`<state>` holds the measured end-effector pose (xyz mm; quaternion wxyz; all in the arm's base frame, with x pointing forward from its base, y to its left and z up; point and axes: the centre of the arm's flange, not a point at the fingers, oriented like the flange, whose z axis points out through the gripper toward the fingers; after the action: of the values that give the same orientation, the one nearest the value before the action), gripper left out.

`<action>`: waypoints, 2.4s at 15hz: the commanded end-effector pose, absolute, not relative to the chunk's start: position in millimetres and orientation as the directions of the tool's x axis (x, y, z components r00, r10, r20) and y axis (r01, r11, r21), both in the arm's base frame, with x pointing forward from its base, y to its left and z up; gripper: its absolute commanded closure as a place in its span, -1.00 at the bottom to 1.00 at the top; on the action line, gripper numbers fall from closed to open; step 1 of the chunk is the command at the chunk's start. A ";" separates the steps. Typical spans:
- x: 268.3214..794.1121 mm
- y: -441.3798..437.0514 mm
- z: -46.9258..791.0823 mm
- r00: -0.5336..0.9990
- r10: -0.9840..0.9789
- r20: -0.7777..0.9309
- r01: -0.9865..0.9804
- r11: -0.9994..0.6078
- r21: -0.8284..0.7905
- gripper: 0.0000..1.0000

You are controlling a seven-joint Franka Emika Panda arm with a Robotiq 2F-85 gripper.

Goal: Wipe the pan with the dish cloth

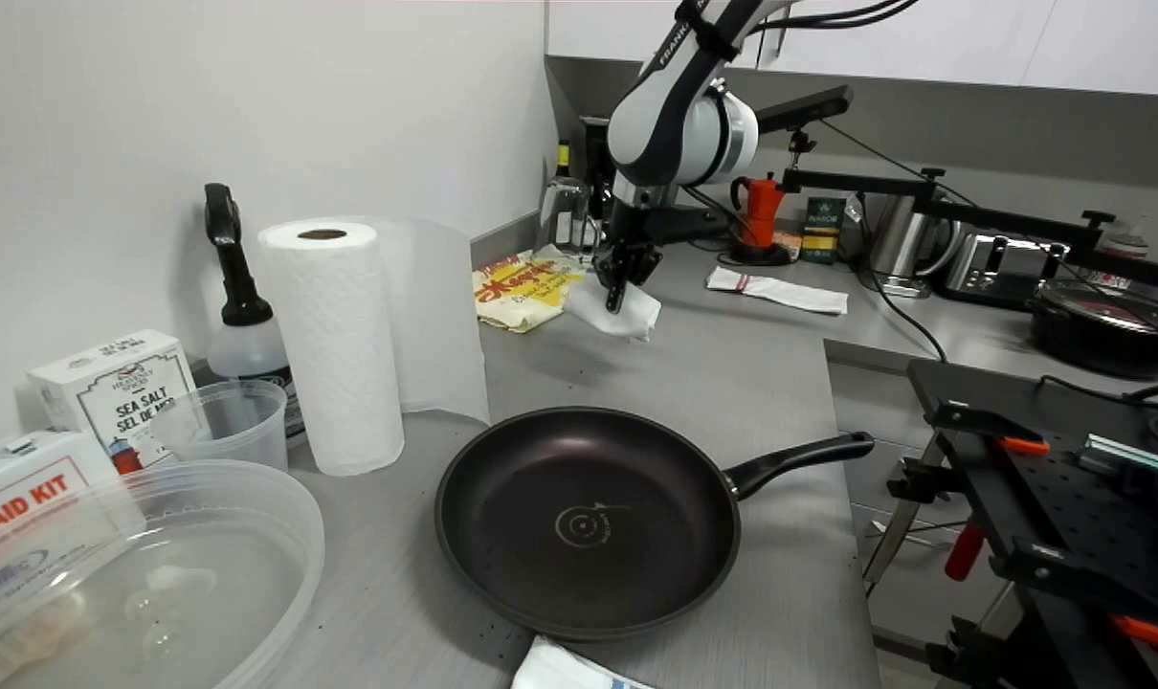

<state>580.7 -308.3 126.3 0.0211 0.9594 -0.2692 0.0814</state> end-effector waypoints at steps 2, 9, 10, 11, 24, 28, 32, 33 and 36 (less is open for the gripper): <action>564.5 -309.0 86.4 0.813 -0.537 0.226 -0.563 -0.824 0.067 0.94; 552.0 -309.9 51.4 0.789 -0.568 0.234 -0.598 -0.797 0.083 0.94; 551.8 -309.5 51.5 0.788 -0.571 0.231 -0.600 -0.796 0.080 0.25; 551.8 -309.1 52.5 0.787 -0.574 0.226 -0.602 -0.795 0.075 0.21; 558.0 -288.6 115.4 0.892 -0.446 0.074 -0.449 -0.893 0.024 -1.00; 547.3 -278.8 145.6 0.923 -0.383 0.016 -0.384 -0.923 0.018 -1.00; 522.9 -268.6 169.5 0.942 -0.336 -0.019 -0.335 -0.942 0.014 -1.00; 516.3 -266.3 174.1 0.943 -0.333 -0.019 -0.332 -0.943 0.018 -1.00; 499.1 -261.7 186.5 0.946 -0.324 -0.027 -0.324 -0.946 0.021 -1.00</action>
<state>528.9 -273.7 162.4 0.0058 0.9837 -0.1795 -0.0039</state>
